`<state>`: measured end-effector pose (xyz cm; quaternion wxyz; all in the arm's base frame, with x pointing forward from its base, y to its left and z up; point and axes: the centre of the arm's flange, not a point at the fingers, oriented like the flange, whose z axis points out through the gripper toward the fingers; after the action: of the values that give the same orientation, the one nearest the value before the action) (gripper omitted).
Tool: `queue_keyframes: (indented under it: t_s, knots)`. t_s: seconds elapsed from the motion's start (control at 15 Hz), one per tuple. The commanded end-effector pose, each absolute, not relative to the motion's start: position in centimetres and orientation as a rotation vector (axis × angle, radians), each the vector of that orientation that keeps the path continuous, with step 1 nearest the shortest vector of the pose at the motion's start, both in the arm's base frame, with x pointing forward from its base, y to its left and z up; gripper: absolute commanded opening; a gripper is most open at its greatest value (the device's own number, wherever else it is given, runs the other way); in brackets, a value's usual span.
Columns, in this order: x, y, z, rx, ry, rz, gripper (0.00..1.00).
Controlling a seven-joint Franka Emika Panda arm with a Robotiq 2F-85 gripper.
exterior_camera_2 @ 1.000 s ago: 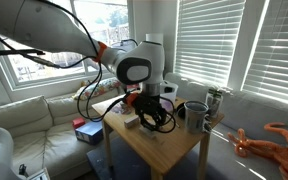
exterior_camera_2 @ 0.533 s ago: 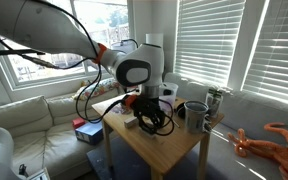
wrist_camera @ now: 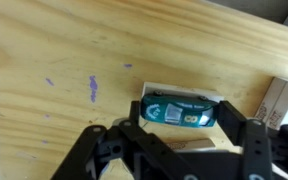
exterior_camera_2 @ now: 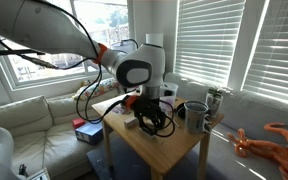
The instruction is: Put the toy car on the closest block, then put the block on the furthest block
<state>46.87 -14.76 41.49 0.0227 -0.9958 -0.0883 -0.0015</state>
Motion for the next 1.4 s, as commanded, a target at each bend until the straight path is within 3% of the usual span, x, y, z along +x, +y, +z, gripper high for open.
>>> queue_keyframes:
  t_s: [0.0,0.4,0.47,0.6,1.33]
  knots:
    - [45.8,-14.6,41.9,-3.078,-0.291,0.01,0.53]
    - [45.7,-14.6,41.9,-3.081,-0.282,0.024,0.56]
    - [45.7,-14.6,41.8,-3.081,-0.286,0.026,0.94]
    - [45.8,-14.5,41.7,-3.085,-0.282,0.029,0.99]
    - [46.8,-13.8,40.3,-3.088,-0.268,0.052,1.0]
